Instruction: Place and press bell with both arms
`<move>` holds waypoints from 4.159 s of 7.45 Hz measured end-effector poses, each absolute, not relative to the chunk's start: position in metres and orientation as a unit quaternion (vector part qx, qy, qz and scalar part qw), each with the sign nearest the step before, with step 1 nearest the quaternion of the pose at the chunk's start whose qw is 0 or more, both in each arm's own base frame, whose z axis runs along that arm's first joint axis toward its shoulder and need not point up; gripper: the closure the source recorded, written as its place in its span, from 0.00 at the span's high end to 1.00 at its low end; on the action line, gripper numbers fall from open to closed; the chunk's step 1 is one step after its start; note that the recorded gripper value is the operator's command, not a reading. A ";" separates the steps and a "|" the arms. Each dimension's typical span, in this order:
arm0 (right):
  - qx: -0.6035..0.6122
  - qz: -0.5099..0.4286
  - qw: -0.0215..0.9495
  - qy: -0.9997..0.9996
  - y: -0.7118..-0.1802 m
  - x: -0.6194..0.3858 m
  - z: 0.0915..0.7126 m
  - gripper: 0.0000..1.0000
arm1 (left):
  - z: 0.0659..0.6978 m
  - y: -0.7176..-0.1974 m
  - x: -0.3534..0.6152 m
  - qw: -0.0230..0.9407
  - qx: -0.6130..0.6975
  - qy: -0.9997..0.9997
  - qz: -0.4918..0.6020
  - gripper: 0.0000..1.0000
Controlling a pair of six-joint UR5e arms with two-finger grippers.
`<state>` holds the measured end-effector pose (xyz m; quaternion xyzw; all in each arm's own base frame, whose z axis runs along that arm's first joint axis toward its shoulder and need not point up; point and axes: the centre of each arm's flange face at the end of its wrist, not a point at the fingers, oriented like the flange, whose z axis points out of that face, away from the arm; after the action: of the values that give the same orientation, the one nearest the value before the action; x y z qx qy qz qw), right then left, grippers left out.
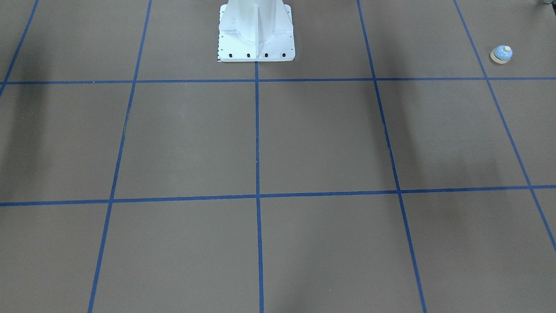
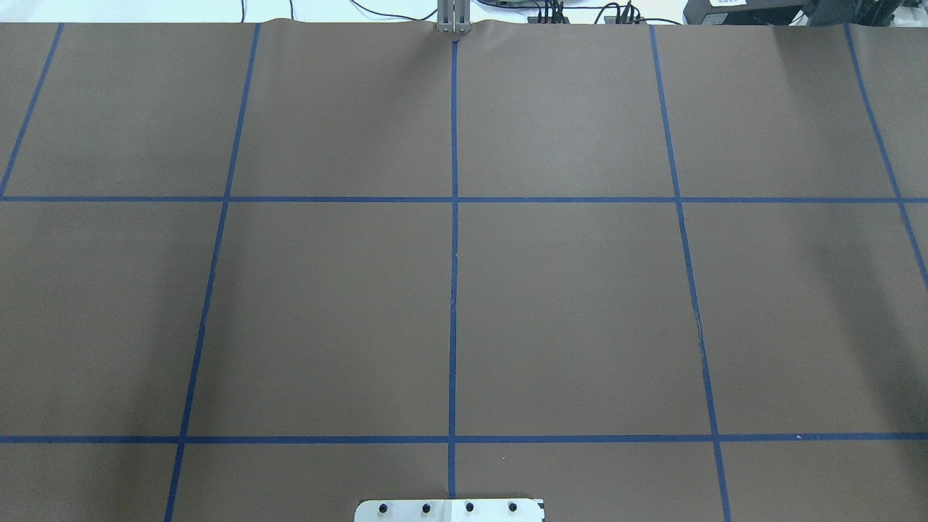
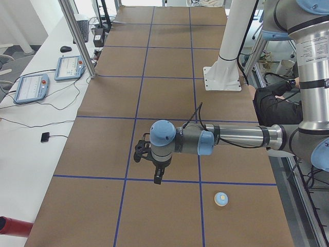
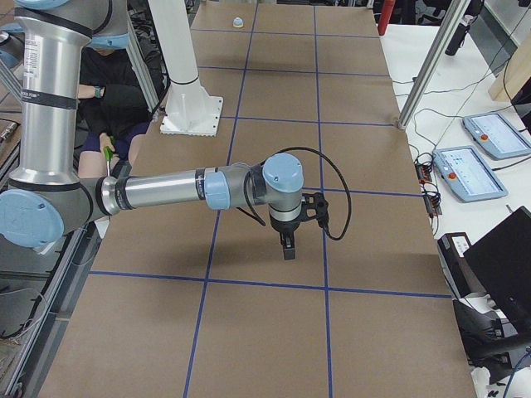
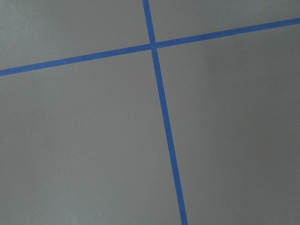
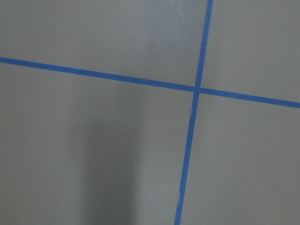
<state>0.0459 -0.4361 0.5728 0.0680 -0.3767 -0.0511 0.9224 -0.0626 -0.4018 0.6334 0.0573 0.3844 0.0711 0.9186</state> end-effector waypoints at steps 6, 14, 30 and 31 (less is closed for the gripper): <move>0.066 -0.052 0.922 -0.377 -0.437 0.045 0.575 1.00 | 0.604 -0.408 -0.064 0.916 0.091 0.382 0.082 1.00; 0.067 -0.052 0.922 -0.377 -0.437 0.045 0.575 1.00 | 0.626 -0.430 -0.032 0.908 0.113 0.388 0.109 1.00; 0.066 -0.053 0.922 -0.377 -0.436 0.045 0.575 1.00 | 0.802 -0.213 0.065 0.891 -0.185 0.363 0.198 1.00; 0.066 -0.053 0.922 -0.377 -0.436 0.045 0.575 1.00 | 0.803 -0.211 0.072 0.890 -0.195 0.360 0.200 1.00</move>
<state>0.0446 -0.4360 0.5753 0.0664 -0.3771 -0.0527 0.9223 0.0716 -0.2107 0.8028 -0.1953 0.3596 0.2002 0.8902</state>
